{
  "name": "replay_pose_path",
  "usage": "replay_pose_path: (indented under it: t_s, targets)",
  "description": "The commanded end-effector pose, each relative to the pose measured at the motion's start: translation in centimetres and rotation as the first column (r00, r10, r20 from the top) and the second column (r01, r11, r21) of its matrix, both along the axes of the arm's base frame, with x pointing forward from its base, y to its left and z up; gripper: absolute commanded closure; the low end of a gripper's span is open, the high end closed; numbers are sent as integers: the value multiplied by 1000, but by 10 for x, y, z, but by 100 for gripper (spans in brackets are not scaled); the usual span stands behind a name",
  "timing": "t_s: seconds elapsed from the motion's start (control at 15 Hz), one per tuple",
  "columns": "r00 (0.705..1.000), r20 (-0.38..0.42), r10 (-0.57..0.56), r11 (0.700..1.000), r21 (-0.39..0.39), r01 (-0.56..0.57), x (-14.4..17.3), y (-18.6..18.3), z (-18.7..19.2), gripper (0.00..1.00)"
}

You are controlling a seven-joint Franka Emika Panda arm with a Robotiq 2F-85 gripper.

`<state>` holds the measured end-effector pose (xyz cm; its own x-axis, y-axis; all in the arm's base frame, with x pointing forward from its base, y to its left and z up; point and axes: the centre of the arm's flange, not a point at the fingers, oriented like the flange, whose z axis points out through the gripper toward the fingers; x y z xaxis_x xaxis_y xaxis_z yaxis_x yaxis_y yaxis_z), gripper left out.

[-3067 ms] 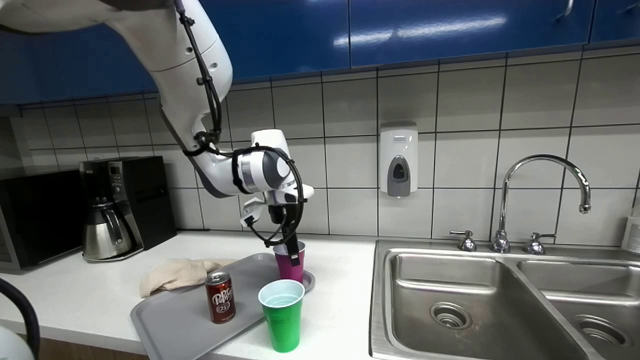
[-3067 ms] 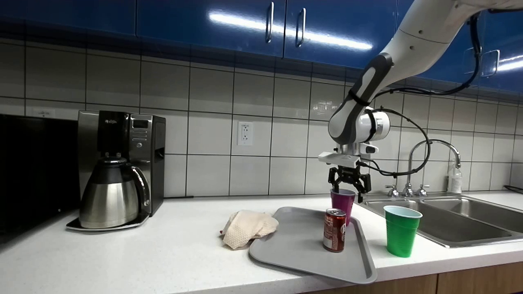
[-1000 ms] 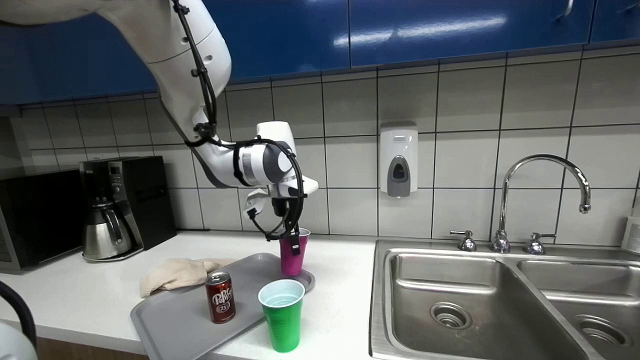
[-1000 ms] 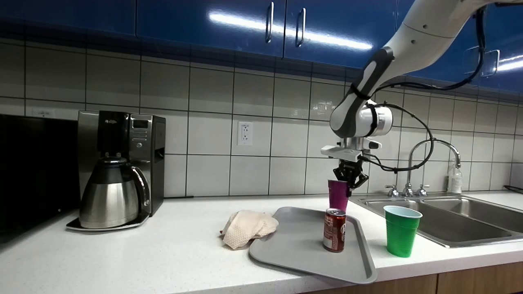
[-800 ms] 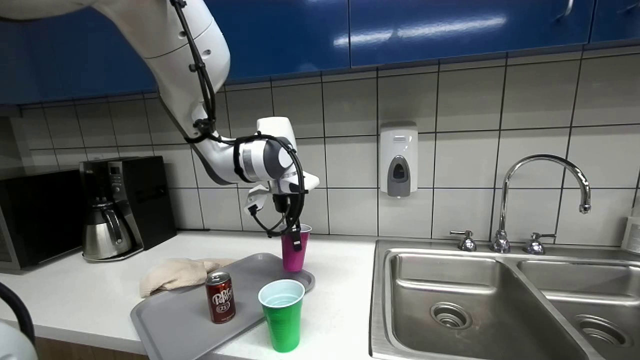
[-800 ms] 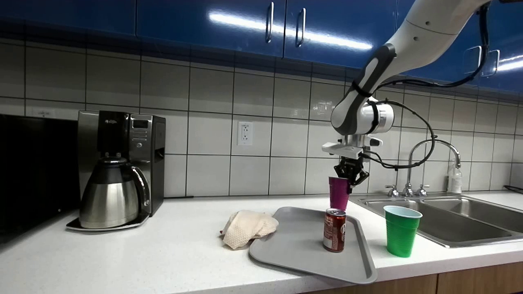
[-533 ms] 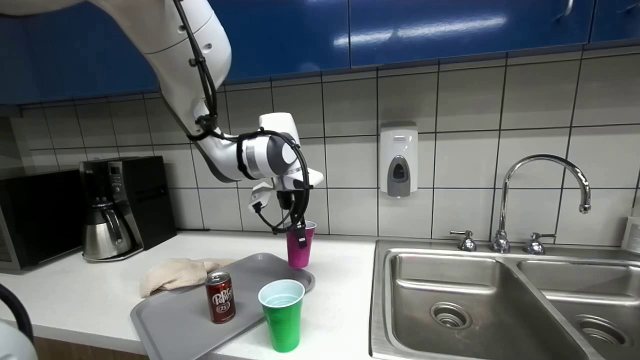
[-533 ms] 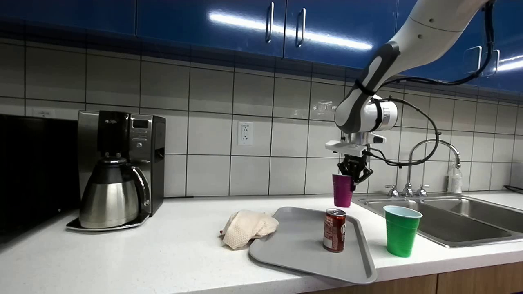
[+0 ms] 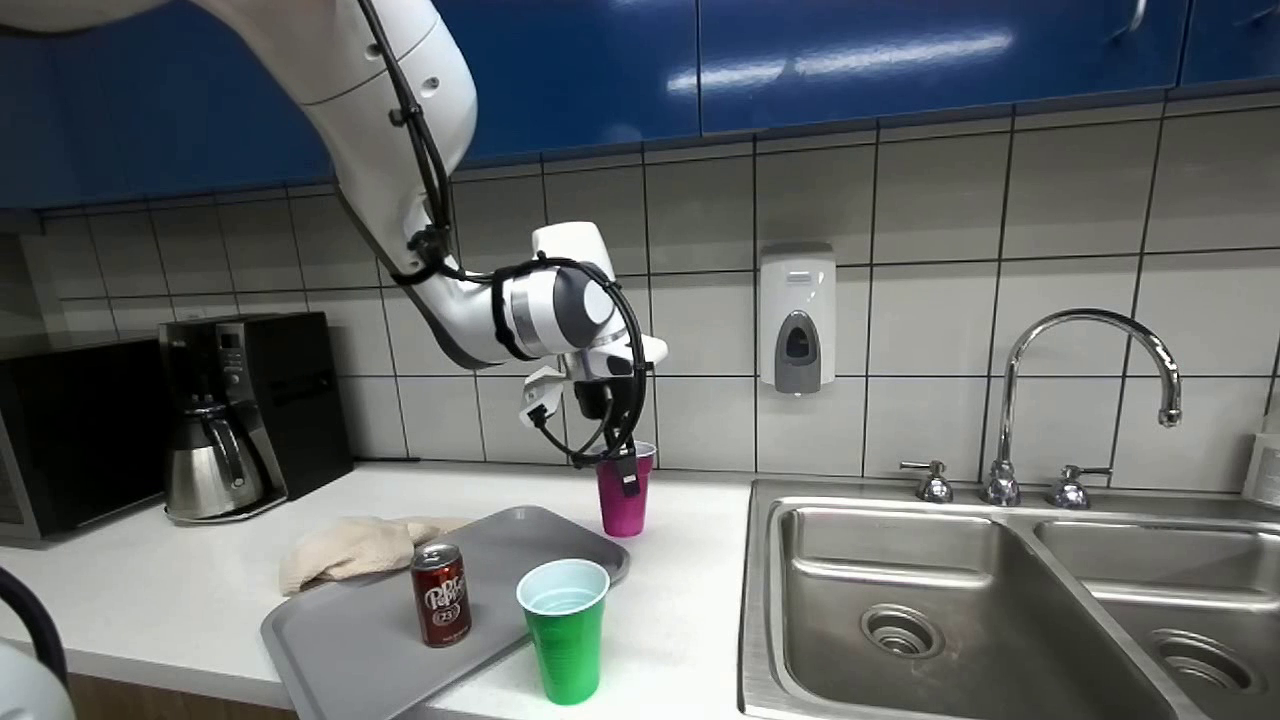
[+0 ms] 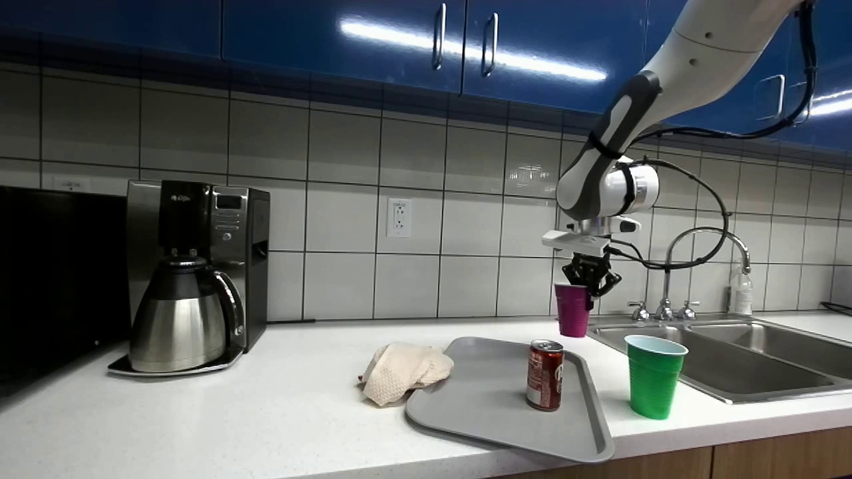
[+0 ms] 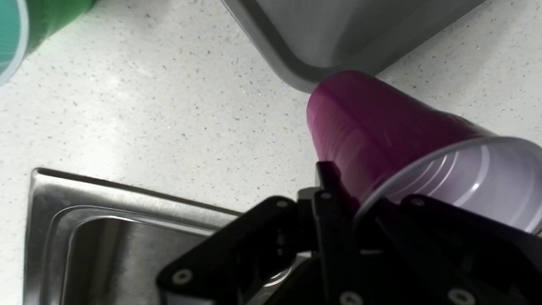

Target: Take the cups off of the tray

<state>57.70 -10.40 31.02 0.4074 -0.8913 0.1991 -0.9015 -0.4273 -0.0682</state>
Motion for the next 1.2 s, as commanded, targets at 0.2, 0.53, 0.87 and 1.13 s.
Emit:
replay_pose_path:
  t_s: [0.2, 0.53, 0.87, 1.13]
  targets:
    - [1000, 15, -24, 999, -24, 24, 11, -24, -19, 99]
    - [999, 25, -45, 998, -37, 46, 19, -41, -31, 99]
    - [998, 18, -59, 997, -48, 59, 22, -53, -43, 99]
    - [997, 16, -70, 997, -45, 70, 23, -59, -50, 99]
